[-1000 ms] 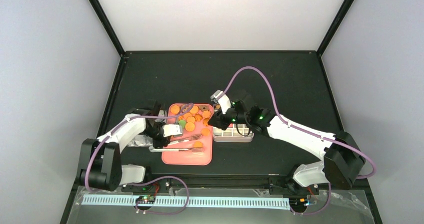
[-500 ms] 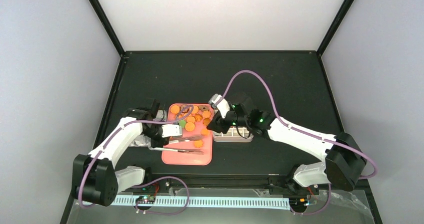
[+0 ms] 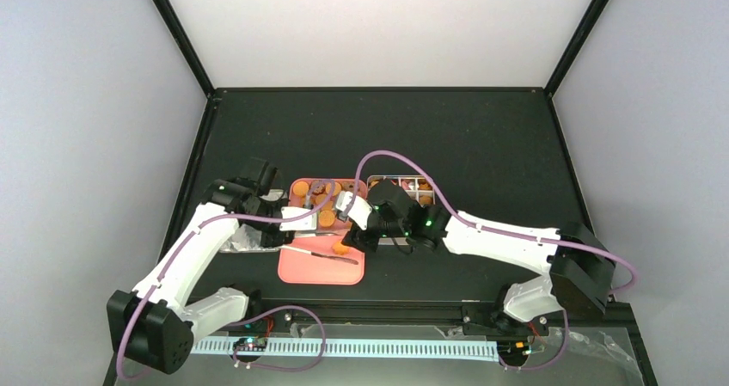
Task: Pack the cookies
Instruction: Pick up the clamp from the plate, then pass from the left arm to the right
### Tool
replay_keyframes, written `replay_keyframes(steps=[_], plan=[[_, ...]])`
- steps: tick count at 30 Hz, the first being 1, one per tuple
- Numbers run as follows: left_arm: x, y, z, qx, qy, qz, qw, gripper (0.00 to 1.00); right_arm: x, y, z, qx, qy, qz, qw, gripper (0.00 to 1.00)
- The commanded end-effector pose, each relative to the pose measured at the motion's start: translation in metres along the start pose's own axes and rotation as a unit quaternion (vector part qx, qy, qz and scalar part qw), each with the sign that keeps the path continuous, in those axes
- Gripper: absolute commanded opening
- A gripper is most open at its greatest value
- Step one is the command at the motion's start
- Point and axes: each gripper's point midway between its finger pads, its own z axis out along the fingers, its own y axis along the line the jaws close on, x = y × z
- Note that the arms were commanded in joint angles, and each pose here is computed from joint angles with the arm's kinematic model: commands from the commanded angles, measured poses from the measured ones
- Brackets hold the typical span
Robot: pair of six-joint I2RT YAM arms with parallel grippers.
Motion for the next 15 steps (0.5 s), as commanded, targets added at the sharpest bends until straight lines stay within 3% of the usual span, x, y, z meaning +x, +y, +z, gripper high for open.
replay_keyframes(steps=[1,10,15], plan=[[-0.007,-0.013,-0.006,0.008,-0.006,0.024,1.0,0.02,-0.008,-0.017,0.002,0.052,0.003,-0.025,0.998,0.58],[-0.007,-0.015,-0.005,0.003,-0.002,0.033,0.999,0.02,-0.007,-0.019,-0.002,0.058,0.008,-0.052,0.997,0.56],[-0.014,-0.015,-0.01,0.0,-0.009,0.038,0.999,0.02,0.008,-0.012,0.01,0.029,0.047,-0.06,0.997,0.47]])
